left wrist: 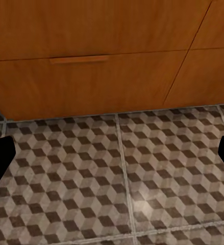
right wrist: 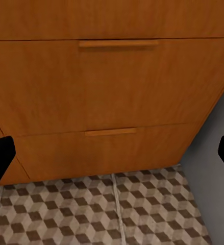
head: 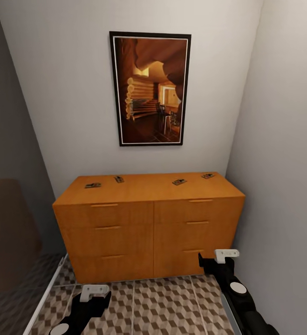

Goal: Take the four mousetraps from the cabinet in the bathroom and place them on the bathroom floor. Make sure all four end up on the same floor surface, and ensure that at least two of them are either under or directly next to the same bathroom sink.

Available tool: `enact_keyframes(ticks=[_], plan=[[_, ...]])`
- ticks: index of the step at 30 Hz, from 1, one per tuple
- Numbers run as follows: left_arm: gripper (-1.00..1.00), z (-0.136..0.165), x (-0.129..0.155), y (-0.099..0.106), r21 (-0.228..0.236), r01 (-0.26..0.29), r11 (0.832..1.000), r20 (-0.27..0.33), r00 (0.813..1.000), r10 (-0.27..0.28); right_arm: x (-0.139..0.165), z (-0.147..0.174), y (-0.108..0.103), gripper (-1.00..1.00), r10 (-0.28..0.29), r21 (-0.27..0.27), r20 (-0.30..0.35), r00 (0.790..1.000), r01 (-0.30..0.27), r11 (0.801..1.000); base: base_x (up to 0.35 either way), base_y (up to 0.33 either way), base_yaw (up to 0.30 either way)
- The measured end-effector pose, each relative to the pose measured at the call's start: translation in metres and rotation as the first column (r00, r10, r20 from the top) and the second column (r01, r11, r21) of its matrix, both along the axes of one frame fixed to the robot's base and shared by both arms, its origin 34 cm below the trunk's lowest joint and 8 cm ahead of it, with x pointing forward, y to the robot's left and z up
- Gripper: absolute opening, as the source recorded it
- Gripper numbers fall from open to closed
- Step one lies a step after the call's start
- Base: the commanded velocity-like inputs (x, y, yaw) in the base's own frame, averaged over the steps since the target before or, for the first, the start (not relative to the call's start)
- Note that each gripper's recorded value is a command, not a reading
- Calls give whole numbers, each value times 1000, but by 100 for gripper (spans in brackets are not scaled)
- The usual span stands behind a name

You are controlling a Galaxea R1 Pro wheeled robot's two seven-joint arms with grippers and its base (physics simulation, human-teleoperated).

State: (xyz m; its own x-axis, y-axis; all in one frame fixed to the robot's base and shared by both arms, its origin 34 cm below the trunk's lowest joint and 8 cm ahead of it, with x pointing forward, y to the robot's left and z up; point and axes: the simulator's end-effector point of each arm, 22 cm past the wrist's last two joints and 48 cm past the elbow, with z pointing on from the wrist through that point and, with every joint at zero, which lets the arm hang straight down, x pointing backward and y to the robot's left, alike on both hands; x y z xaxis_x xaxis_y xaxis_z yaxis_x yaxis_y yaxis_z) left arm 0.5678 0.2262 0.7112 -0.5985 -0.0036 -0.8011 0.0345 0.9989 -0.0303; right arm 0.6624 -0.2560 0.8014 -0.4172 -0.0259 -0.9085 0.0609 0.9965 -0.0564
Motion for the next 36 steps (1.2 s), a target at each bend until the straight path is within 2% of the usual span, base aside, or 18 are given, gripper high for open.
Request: enact_keyframes(ticks=[13, 36], plan=[[100, 0, 0, 0, 0, 0, 1000, 0, 1000, 0, 0, 0, 0, 100, 0, 0, 0, 1000, 0, 1000, 109, 0, 67], [100, 0, 0, -1, 0, 2, 1000, 0, 1000, -2, 0, 0, -1, 100, -1, -3, 1, 1000, 1, 1000, 7, 0, 12]])
